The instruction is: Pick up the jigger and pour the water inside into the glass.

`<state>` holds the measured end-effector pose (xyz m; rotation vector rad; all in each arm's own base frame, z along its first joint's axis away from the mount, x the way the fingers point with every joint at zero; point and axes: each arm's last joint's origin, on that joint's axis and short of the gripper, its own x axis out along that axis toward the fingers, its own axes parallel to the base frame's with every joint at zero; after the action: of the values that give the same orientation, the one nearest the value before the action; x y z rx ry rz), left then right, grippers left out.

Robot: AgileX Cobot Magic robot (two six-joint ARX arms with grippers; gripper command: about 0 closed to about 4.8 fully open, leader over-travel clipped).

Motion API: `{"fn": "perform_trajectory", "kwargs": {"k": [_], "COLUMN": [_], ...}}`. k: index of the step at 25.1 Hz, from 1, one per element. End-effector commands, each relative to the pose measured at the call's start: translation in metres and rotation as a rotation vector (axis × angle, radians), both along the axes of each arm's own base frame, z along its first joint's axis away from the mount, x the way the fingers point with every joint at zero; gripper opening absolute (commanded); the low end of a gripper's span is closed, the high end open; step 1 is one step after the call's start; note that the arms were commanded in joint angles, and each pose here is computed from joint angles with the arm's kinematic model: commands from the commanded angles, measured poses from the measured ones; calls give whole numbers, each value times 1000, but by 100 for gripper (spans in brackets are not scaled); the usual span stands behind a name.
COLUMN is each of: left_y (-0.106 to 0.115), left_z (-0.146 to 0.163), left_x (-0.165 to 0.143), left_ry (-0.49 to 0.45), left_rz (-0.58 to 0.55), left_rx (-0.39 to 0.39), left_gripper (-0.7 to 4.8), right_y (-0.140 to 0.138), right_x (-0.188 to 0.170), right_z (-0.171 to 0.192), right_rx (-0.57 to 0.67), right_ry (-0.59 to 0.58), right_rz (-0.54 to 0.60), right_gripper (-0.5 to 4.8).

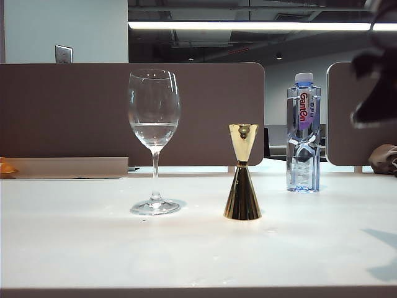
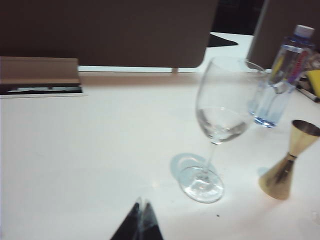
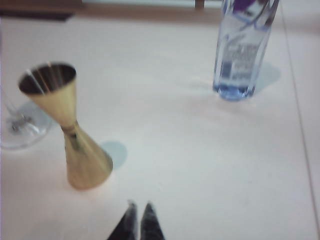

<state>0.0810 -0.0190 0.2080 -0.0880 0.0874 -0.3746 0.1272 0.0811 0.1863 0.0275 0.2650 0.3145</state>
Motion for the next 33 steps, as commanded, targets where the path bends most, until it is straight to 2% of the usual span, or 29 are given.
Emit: {"fn": "perform_trajectory", "kwargs": {"k": [1, 6, 15, 17, 21, 24, 33], "left_y": [6, 13, 15, 15, 15, 15, 15], "left_z": [3, -6, -57, -55, -57, -57, -57], "left_x": [-1, 2, 13, 14, 14, 14, 14], "left_ry": [-30, -23, 131, 99, 104, 104, 104], "left_rz": [64, 157, 179, 181, 180, 179, 179], "left_rx": [-4, -1, 8, 7, 7, 7, 7], "left_gripper": [3, 3, 3, 4, 4, 4, 4], "right_y": [-7, -21, -42, -48, -55, -59, -67], "right_x": [-2, -6, -22, -27, -31, -31, -32], "right_z": [10, 22, 42, 46, 42, 23, -17], "right_rx": [41, 92, 180, 202, 210, 196, 95], "right_ry": [-63, -146, -316, -364, -404, -394, -211], "right_rz": [-32, -102, -194, -223, -277, -311, -386], "right_gripper": [22, 22, 22, 22, 22, 22, 22]}}
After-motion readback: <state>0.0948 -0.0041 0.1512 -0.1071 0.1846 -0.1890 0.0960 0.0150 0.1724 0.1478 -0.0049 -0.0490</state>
